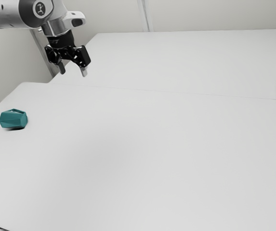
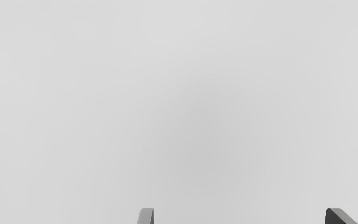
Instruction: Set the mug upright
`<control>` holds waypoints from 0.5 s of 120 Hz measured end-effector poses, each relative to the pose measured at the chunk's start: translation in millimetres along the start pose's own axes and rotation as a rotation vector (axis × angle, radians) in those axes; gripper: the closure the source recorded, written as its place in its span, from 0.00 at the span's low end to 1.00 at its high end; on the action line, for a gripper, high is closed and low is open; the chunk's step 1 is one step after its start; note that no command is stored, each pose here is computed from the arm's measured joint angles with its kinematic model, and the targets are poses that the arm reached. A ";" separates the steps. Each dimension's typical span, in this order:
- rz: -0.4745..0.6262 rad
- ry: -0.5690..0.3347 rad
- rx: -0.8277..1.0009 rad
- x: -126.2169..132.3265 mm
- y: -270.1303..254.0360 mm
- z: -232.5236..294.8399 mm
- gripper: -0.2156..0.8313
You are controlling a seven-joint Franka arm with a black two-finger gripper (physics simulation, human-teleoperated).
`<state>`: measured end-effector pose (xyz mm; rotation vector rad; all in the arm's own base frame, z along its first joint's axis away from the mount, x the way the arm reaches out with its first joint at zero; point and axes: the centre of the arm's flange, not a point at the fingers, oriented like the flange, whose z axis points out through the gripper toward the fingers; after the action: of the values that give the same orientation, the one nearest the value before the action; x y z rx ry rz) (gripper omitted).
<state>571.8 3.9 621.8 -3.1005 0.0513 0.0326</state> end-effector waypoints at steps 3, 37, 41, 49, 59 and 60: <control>0.000 0.000 0.000 0.0 0.1 0.0 0.21; -0.005 0.019 0.001 -0.5 -1.6 -4.0 0.21; -0.005 0.022 0.000 -0.4 -1.8 -4.2 0.21; -0.007 0.030 -0.001 -0.7 -2.4 -5.3 0.21; -0.011 0.033 -0.002 -0.7 -4.7 -3.0 0.21; -0.012 0.034 -0.002 -0.8 -5.0 -3.0 0.21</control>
<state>571.3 8.8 625.1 -3.1030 0.0343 -0.0200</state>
